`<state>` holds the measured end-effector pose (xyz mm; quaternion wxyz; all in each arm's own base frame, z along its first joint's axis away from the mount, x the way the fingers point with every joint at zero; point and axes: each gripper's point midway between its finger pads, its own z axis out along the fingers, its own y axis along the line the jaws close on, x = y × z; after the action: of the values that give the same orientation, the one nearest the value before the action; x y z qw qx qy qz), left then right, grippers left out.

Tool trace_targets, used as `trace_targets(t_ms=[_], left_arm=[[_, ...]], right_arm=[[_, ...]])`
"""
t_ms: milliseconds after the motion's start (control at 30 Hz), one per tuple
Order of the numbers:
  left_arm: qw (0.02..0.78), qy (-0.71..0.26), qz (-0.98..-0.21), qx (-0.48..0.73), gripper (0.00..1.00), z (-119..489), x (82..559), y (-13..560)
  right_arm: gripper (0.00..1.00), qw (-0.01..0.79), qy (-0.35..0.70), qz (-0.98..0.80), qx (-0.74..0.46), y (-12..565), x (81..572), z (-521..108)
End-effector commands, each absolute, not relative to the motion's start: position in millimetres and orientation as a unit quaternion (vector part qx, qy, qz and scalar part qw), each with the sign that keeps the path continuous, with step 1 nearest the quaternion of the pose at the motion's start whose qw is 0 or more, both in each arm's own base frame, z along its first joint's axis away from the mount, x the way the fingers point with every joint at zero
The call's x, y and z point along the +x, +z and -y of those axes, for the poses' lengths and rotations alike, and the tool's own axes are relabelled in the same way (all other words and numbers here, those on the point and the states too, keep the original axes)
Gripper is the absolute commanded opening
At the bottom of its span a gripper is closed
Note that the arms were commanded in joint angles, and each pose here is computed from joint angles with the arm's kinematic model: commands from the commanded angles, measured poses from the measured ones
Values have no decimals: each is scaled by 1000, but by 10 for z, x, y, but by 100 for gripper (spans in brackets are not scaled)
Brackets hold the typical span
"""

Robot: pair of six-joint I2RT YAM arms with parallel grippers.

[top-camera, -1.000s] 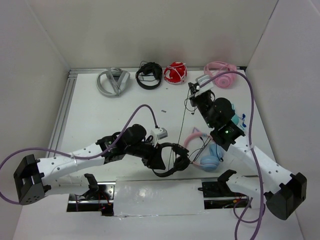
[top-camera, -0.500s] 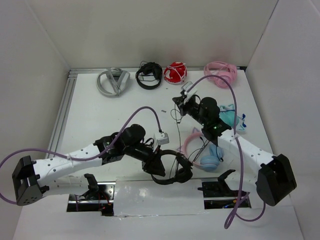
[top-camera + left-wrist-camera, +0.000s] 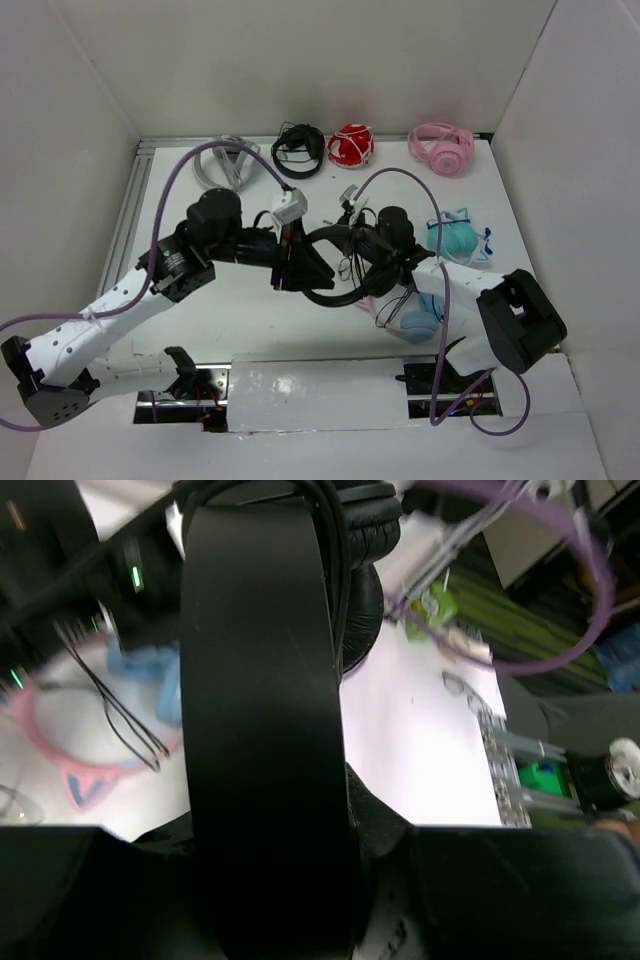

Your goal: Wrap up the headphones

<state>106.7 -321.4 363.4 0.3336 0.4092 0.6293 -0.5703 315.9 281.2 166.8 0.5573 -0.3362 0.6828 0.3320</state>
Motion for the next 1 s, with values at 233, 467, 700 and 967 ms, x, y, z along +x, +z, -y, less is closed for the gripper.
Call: trace_targets(t_ms=[233, 467, 700, 967], left_arm=[[437, -586, -534, 424, 0, 2993, 1106, 4918], [481, -570, -530, 404, 0, 2842, 1175, 5197], [573, -502, -571, 304, 0, 2628, 1720, 5217], [603, -439, -634, 202, 0, 2261, 2506, 5081]], right_arm=[[5, 566, 401, -629, -351, 1966, 3108, -3398], [10, 533, 423, -640, -357, 1745, 3029, -3516], [2, 500, 408, -696, -315, 1278, 2792, -3269], [0, 501, 324, -775, -208, 1040, 2732, -2729]])
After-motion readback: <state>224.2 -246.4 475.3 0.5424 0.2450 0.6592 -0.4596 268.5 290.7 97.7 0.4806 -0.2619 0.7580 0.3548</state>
